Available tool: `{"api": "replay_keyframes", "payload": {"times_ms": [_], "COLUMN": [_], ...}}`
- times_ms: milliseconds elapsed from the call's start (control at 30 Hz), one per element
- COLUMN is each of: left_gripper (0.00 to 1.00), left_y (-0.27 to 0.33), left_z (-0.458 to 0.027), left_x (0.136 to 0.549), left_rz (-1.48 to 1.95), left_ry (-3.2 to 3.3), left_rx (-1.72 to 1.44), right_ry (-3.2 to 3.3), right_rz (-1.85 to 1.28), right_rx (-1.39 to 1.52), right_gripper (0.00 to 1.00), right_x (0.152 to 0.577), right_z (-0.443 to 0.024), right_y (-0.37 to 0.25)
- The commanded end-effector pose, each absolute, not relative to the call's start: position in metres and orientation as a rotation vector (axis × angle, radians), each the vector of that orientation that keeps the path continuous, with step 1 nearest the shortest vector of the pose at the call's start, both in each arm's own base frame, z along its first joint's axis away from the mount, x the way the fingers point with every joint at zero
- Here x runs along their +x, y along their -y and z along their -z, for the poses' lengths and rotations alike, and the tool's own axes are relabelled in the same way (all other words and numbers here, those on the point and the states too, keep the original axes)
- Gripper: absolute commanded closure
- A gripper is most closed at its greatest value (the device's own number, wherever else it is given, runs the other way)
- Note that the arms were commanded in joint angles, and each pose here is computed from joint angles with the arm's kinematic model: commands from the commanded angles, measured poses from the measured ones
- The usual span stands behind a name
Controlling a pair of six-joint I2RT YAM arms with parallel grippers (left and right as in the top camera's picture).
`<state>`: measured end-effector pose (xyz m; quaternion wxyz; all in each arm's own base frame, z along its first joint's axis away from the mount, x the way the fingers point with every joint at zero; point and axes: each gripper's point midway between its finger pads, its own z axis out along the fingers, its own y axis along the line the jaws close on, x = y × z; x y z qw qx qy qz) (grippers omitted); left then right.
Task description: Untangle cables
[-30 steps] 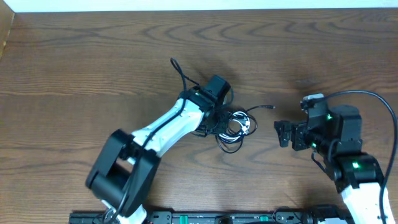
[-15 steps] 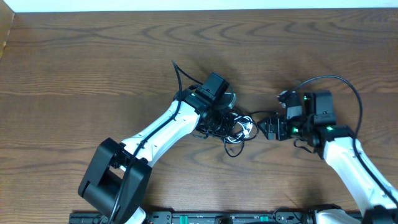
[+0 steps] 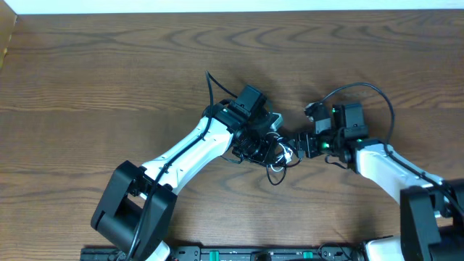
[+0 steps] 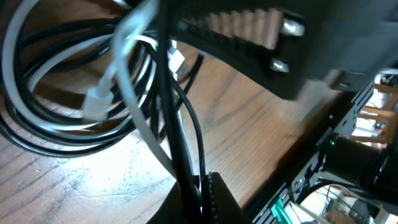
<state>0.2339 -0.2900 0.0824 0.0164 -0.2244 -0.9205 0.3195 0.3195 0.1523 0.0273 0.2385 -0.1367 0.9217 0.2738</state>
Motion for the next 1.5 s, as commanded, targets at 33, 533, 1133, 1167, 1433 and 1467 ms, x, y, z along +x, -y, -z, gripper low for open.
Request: {"api": "replay_keyframes", "payload": {"times_ms": [33, 533, 1133, 1167, 1433, 1467], "left_gripper": [0.93, 0.58, 0.37, 0.37, 0.37, 0.37], "left_y": [0.296, 0.273, 0.205, 0.192, 0.149, 0.147], "left_z": [-0.092, -0.075, -0.052, -0.052, -0.054, -0.053], "left_x": [0.233, 0.244, 0.284, 0.289, 0.295, 0.295], "left_rz": [-1.054, -0.812, -0.135, -0.027, 0.202, 0.202], "left_ry": [2.837, 2.958, 3.258, 3.303, 3.325, 3.320], "left_rx": [-0.759, -0.736, -0.474, -0.341, 0.305, 0.347], "right_ry": [-2.501, -2.559, -2.851, -2.867, -2.877, -2.877], "right_rz": [-0.786, -0.814, -0.672, -0.629, -0.606, -0.607], "right_rx": [-0.398, -0.352, -0.262, -0.241, -0.218, -0.218], "right_gripper": [0.32, 0.99, 0.99, 0.99, 0.99, 0.99], "right_x": [0.325, 0.318, 0.272, 0.272, 0.272, 0.272], "right_z": [-0.026, -0.014, 0.019, 0.021, 0.023, 0.023], "right_y": [-0.168, -0.173, -0.145, -0.140, -0.137, -0.137]}}
